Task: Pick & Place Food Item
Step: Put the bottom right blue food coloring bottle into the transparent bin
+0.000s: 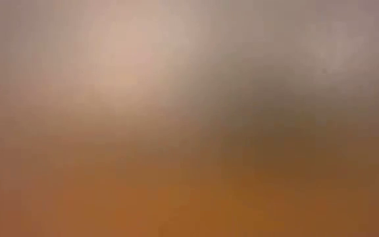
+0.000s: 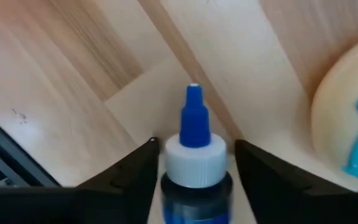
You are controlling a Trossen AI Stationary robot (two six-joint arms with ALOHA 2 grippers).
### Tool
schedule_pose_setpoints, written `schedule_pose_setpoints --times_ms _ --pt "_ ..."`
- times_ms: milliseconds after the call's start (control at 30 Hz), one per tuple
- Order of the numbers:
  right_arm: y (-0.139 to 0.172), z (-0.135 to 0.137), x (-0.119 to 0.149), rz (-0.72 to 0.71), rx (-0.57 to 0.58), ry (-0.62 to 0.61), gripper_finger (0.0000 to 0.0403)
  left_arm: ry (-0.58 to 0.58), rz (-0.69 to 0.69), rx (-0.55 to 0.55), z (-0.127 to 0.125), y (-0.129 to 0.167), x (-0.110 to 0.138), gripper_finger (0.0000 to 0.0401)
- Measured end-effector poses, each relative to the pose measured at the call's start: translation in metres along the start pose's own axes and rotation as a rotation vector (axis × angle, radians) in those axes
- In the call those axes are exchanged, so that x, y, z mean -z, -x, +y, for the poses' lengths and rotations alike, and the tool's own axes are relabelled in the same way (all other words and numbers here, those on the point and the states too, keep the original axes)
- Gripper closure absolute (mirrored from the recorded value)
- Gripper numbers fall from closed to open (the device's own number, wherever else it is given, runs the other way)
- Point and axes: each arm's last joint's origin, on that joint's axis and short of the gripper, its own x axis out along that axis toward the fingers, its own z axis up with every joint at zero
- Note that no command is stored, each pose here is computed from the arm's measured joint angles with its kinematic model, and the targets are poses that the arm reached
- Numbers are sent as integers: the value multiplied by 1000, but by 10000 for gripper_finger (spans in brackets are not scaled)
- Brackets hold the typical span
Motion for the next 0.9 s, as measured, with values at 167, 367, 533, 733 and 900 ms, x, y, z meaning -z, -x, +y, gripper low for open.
schedule_pose_setpoints --times_ms 167,367,533,733,900 --pt "1 -2 -3 30 24 -10 285 -4 0 0 0 0 0 256" --pt "13 3 -8 30 46 2 286 -6 2 -2 0 0 0 256" --pt "74 7 -15 -95 -4 -35 286 -7 3 -4 0 0 0 256" --pt "186 -39 -29 -538 -12 -247 288 -15 9 -13 1 0 1 256" --pt "216 -102 -65 -907 -73 -391 288 -58 13 -23 2 0 2 256"
